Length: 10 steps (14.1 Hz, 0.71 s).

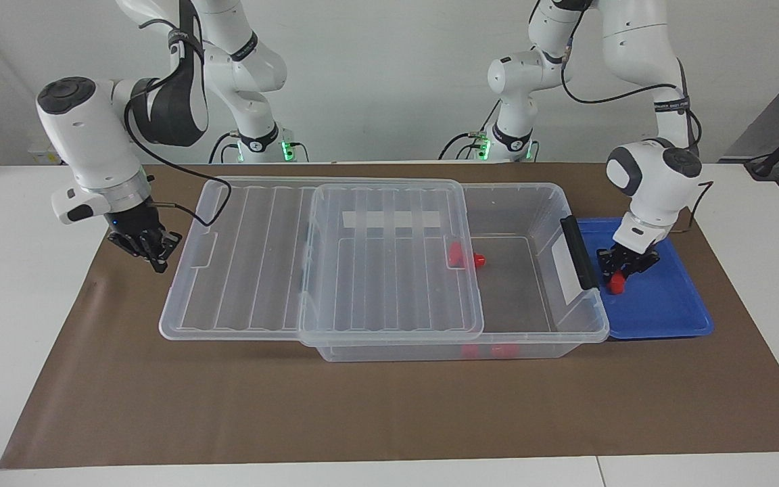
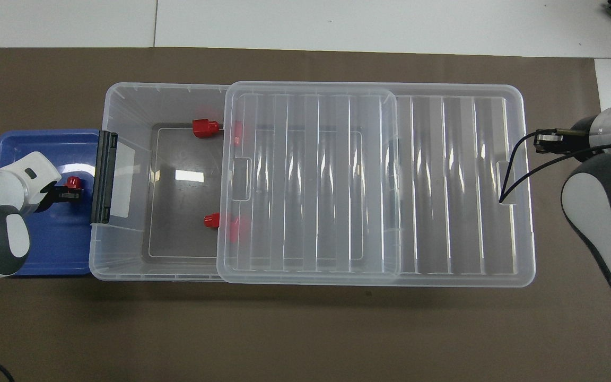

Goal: Place red block in blue tray from box
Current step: 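Lower the block into the tray while the right gripper grips the lid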

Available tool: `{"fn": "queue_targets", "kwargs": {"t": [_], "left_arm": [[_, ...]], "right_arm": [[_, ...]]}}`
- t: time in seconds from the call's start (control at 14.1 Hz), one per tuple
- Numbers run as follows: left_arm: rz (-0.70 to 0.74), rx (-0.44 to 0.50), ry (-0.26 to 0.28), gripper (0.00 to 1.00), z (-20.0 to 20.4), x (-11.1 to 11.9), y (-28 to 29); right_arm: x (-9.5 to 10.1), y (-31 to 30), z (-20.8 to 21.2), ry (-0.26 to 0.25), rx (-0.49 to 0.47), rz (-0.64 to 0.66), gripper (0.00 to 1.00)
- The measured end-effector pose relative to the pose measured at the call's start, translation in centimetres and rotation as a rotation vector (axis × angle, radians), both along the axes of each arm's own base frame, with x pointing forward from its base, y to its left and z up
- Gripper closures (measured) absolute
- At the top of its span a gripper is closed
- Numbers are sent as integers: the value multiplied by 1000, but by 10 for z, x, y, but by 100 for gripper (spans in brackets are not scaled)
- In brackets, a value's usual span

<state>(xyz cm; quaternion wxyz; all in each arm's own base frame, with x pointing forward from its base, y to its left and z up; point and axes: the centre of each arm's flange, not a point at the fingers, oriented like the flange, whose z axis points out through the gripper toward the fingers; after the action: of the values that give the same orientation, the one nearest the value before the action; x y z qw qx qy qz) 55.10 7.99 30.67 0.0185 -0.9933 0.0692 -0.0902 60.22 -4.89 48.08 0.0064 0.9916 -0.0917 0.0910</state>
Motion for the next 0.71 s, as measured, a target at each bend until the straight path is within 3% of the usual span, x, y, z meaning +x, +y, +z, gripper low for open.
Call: {"fn": "queue_targets", "kwargs": {"t": [0.14,0.5,0.71], "left_arm": [[-10,2,0,61,-1,0,0],[-36,4,18,4,-12,-1,1],[-44,2,39,0,-5,3,2]], "right_arm": [[0,2,0,0,0,3,99],[-1,18,-6,12,2,31,99],[-1,31,-10,20,2,51,99]]}}
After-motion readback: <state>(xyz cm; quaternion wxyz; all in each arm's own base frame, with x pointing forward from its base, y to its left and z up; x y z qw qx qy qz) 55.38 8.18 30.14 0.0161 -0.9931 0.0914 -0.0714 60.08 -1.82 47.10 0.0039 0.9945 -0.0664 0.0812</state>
